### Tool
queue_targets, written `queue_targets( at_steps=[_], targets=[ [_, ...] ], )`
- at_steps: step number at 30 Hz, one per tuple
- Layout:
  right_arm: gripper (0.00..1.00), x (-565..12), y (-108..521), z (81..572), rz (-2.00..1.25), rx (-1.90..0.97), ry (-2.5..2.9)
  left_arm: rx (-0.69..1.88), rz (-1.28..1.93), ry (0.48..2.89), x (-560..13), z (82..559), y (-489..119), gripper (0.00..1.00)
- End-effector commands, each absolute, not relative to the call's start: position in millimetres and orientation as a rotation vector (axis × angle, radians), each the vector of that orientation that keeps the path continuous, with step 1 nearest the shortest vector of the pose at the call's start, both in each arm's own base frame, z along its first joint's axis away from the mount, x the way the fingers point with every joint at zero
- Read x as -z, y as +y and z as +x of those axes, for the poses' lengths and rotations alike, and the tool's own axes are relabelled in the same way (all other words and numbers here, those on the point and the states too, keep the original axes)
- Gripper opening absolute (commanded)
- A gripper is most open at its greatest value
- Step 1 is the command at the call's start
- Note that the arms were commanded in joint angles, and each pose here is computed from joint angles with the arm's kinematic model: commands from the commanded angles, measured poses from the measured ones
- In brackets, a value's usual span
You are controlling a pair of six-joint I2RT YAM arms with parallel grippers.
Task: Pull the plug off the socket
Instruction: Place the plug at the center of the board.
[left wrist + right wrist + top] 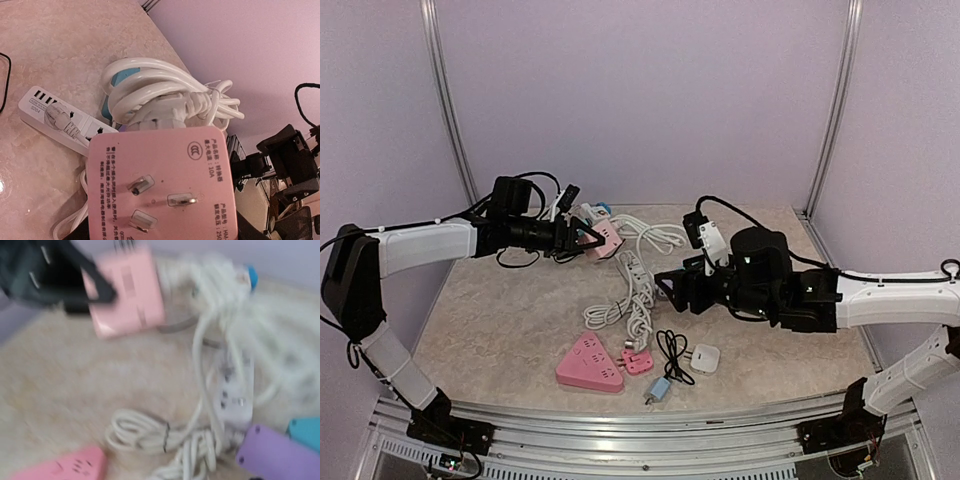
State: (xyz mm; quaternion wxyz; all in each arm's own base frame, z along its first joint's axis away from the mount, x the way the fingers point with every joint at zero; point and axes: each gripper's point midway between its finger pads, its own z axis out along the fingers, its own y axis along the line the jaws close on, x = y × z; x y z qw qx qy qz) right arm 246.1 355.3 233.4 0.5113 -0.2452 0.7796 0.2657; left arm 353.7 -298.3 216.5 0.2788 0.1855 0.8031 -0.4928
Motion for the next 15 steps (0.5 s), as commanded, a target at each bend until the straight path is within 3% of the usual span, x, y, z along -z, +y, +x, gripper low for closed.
queue_targets(
  at_steps=[1,9,15],
  targets=[
    [0.77,-278.8,340.4,246.6,-0.587,-0.728,1.792,1.263,0.679,1.958,-278.5,346.7,-304.2,0.09],
    [0.78,-305.1,354.3,253.5,-0.843,-0.892,1.802,1.378,0.923,1.927,-286.6,307.7,-310.0,0.1],
    [0.68,-301.4,387.1,253.0,-0.931,-1.085,1.876,1.317,1.001,1.922,-269.6,291.3,-307.7,0.09]
  ],
)
